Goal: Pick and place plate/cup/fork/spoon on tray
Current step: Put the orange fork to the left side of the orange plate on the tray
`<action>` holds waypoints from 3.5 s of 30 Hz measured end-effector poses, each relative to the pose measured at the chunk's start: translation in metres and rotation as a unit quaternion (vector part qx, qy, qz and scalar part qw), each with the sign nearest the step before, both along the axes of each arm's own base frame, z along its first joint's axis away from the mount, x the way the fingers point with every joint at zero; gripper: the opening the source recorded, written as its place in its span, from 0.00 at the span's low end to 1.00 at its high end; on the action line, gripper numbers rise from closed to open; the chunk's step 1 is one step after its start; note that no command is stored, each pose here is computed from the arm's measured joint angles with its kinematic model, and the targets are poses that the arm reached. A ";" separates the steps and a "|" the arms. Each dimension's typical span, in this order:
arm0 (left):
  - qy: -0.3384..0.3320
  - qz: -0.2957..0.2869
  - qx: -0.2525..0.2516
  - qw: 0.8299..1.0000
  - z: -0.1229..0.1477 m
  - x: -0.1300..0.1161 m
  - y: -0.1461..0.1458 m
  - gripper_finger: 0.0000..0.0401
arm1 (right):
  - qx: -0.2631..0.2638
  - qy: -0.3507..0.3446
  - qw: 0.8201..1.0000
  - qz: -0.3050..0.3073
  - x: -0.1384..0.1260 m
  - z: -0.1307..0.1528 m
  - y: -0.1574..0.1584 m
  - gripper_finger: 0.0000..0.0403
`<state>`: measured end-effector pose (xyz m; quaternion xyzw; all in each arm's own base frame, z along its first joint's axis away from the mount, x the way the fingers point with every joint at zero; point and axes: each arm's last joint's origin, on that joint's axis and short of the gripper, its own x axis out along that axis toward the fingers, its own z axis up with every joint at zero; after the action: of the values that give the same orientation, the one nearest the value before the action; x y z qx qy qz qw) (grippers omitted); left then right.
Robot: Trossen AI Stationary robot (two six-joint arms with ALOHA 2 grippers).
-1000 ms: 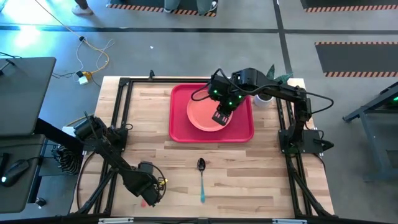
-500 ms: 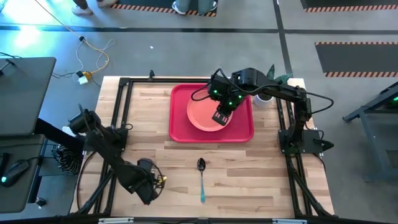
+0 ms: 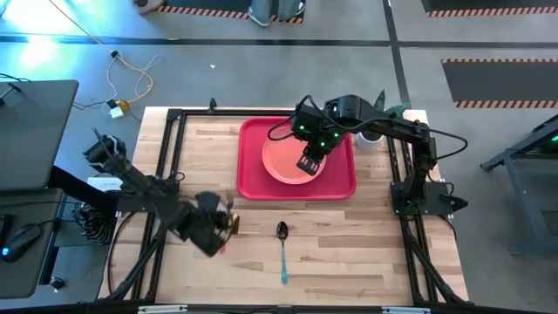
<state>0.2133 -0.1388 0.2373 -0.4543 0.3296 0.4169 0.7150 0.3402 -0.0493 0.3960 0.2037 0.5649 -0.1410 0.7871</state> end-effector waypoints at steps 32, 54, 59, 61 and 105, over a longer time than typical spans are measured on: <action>0.008 -0.004 0.085 0.996 0.032 0.041 0.202 0.03 | -0.032 0.006 0.999 -0.034 -0.013 0.000 -0.057 0.13; 0.017 0.003 0.026 1.000 -0.014 0.061 0.277 0.03 | -0.030 0.007 0.996 -0.085 -0.025 0.000 -0.087 0.13; 0.045 0.003 0.010 0.999 -0.032 0.067 0.281 0.03 | -0.045 0.012 0.994 -0.094 -0.025 0.000 -0.089 0.13; 0.052 0.003 0.000 0.999 -0.039 0.069 0.282 0.03 | -0.051 0.014 0.994 -0.097 -0.026 0.000 -0.089 0.13; 0.100 0.036 -0.092 0.990 -0.088 0.081 0.280 0.07 | -0.056 0.020 0.995 -0.076 -0.026 0.000 -0.089 0.13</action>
<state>0.2939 0.1414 0.1490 -0.4857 0.4200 0.4534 0.6182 0.3138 -0.1378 0.3958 0.1985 0.5543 -0.2360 0.7730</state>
